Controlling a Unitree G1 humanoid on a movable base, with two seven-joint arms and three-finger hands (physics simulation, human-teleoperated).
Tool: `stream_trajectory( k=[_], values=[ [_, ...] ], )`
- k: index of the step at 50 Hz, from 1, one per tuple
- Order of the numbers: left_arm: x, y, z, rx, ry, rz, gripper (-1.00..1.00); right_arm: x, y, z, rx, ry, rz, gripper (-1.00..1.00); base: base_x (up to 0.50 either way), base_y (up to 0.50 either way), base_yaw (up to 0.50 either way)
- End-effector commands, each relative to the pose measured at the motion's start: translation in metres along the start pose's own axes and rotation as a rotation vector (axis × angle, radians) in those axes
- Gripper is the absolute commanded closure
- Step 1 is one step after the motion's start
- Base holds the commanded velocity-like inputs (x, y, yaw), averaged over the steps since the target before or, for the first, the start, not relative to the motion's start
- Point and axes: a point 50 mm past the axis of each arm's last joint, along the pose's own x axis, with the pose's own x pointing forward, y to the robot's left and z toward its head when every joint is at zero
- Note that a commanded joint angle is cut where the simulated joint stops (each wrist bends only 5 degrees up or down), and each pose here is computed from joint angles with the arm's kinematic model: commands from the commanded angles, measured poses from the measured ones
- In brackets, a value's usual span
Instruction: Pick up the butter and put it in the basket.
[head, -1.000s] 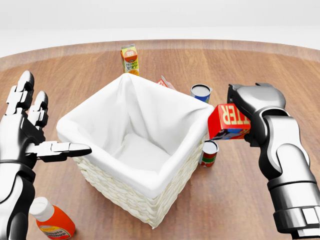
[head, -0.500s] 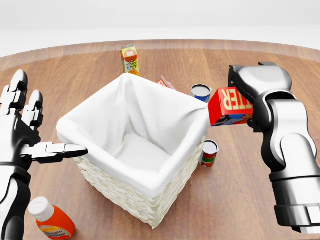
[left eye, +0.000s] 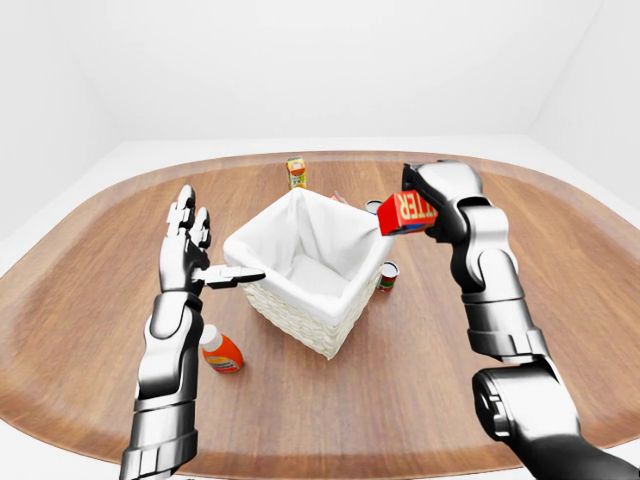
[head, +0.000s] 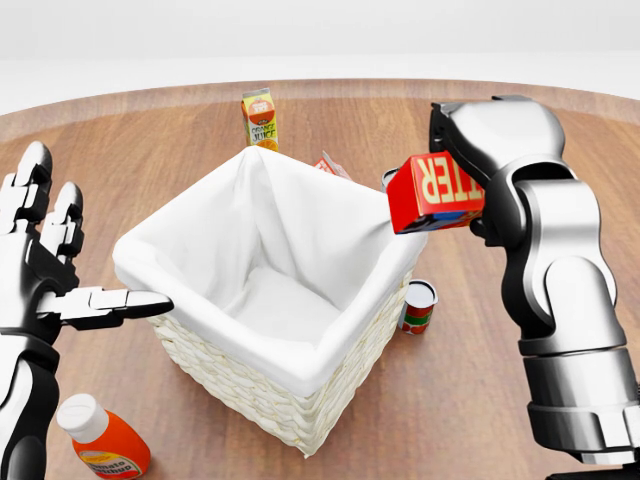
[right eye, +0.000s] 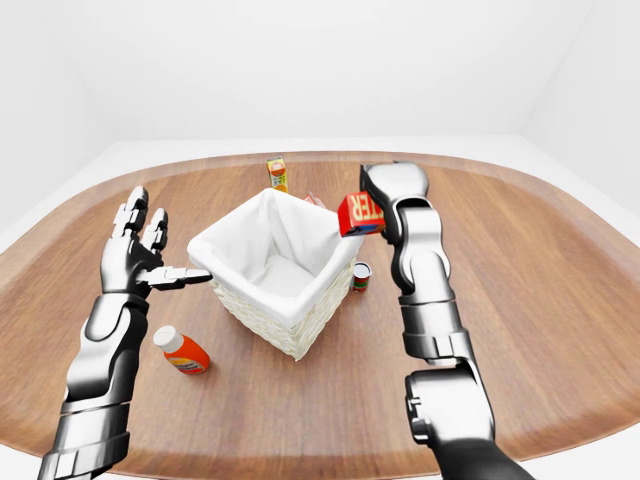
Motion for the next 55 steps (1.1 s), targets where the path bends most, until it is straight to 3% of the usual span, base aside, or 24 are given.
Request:
stream_trajectory(
  k=[1, 26, 39, 55],
  values=[
    [0.000, 0.001, -0.002, -0.001, 0.008, 0.002, -1.00, -0.003, -0.018, 0.016, 0.035, -0.055, -0.114, 1.00, 0.00, 0.00, 0.00],
    [-0.001, 0.004, -0.002, -0.009, 0.009, 0.007, -1.00, -0.004, -0.021, 0.061, 0.179, -0.214, -0.197, 1.00, 0.00, 0.00, 0.00],
    [-0.002, 0.006, -0.003, -0.011, 0.013, 0.013, -1.00, 0.010, -0.021, 0.078, 0.385, -0.258, -0.307, 1.00, 0.00, 0.00, 0.00],
    [-0.003, 0.010, -0.007, -0.015, 0.032, 0.023, -1.00, 0.022, 0.002, 0.094, 0.584, -0.222, -0.341, 1.00, 0.00, 0.00, 0.00]
  ],
)
